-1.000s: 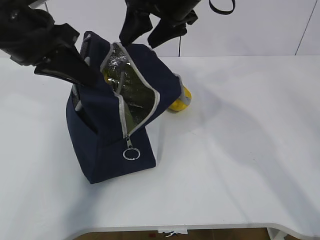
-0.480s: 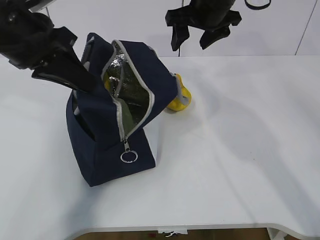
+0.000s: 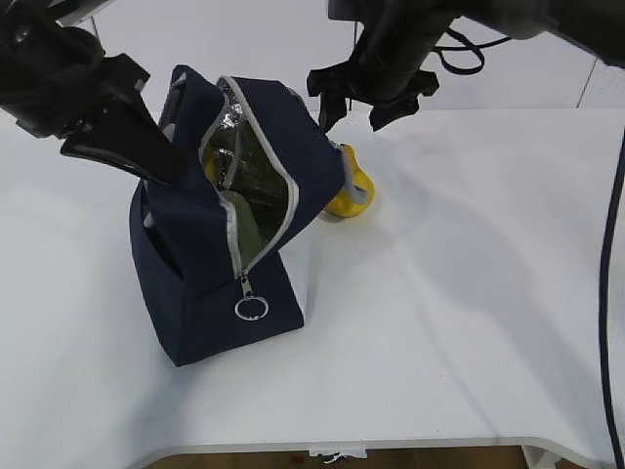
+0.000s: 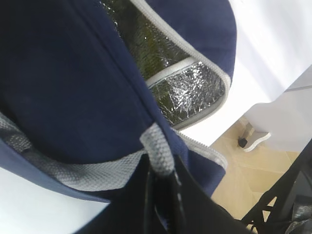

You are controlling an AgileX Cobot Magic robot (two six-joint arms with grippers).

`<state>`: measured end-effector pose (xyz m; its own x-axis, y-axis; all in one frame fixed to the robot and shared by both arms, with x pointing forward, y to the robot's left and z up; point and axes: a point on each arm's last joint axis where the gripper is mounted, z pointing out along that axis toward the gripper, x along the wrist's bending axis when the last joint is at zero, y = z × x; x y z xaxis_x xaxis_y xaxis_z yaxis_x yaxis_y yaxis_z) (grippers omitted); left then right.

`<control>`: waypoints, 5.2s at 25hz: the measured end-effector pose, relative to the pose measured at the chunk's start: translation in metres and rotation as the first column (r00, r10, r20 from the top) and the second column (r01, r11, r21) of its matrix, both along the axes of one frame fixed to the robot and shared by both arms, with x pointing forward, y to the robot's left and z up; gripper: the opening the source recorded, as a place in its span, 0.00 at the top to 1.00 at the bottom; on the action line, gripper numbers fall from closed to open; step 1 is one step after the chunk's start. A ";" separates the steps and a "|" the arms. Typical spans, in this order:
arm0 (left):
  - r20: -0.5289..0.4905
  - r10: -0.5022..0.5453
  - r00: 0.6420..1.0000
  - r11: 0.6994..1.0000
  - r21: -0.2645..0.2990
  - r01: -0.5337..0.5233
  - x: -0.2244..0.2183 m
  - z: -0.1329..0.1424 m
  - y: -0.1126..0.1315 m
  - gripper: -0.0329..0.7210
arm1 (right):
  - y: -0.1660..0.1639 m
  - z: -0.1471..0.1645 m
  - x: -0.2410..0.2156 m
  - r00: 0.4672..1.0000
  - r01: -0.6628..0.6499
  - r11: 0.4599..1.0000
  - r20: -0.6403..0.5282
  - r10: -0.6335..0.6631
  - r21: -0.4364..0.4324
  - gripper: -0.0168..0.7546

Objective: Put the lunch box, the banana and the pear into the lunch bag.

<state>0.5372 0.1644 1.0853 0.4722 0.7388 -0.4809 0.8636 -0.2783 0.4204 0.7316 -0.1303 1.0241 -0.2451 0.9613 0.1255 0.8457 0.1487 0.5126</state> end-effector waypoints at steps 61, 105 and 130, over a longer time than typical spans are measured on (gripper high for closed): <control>-0.005 -0.004 1.000 1.000 0.001 0.004 -0.001 0.000 0.000 0.94 | -0.028 0.022 0.002 0.999 0.038 0.992 -0.023 -0.041 -0.117 0.64; 0.032 0.028 0.999 1.000 -0.004 -0.028 0.004 0.001 0.000 0.94 | 0.052 0.076 -0.071 0.918 -0.286 0.816 -0.099 0.383 0.502 0.65; 0.028 0.029 0.999 1.000 -0.011 -0.028 0.004 0.001 0.000 0.94 | 0.025 0.089 -0.070 0.935 -0.339 0.910 -0.017 0.353 0.238 0.34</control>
